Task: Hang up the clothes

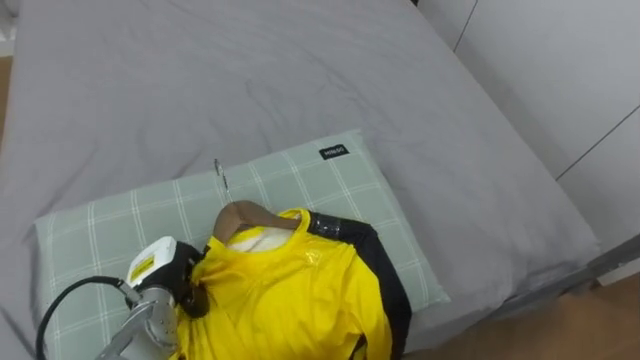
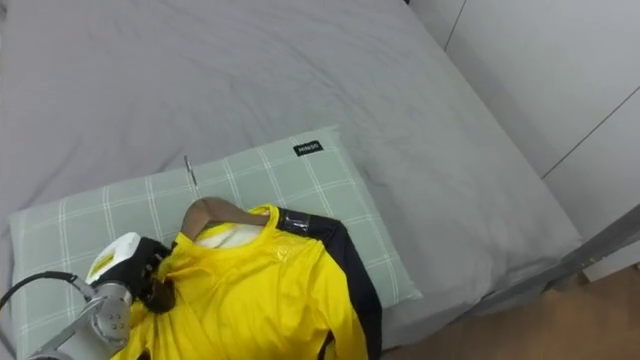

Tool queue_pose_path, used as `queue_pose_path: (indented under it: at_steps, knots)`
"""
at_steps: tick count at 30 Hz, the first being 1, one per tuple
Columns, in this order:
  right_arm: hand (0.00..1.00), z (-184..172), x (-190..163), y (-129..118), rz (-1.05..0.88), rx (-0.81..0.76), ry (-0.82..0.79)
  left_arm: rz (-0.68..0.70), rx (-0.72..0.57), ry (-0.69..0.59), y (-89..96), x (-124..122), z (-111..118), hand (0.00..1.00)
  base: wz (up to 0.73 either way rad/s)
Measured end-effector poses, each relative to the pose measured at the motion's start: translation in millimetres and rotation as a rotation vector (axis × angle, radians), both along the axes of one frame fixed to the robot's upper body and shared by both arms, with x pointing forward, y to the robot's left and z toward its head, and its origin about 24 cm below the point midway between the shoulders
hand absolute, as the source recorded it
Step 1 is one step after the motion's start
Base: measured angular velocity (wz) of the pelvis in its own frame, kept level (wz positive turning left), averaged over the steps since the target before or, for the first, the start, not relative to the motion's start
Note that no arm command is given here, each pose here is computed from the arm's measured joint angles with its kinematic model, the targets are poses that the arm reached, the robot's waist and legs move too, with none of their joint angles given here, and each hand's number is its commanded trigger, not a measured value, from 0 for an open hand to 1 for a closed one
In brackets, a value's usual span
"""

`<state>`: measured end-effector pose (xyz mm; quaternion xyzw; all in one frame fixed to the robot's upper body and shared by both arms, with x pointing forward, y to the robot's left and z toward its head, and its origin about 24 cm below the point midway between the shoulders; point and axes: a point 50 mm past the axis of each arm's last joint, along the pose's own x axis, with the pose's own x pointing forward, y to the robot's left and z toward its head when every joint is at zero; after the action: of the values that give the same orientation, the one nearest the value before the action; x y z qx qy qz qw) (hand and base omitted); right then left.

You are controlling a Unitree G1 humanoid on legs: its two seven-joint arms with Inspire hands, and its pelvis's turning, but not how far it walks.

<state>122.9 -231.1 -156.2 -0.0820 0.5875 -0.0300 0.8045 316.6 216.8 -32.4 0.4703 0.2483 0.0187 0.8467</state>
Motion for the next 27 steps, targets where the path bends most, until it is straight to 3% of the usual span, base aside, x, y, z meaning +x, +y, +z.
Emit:
queue_pose_path:
  at_steps: [27]
  knots:
    - [0.00,-3,-11,0,-0.003,0.038,0.031,-0.009,-0.017,0.030,-3.2,-5,-6,1.00,-0.01]
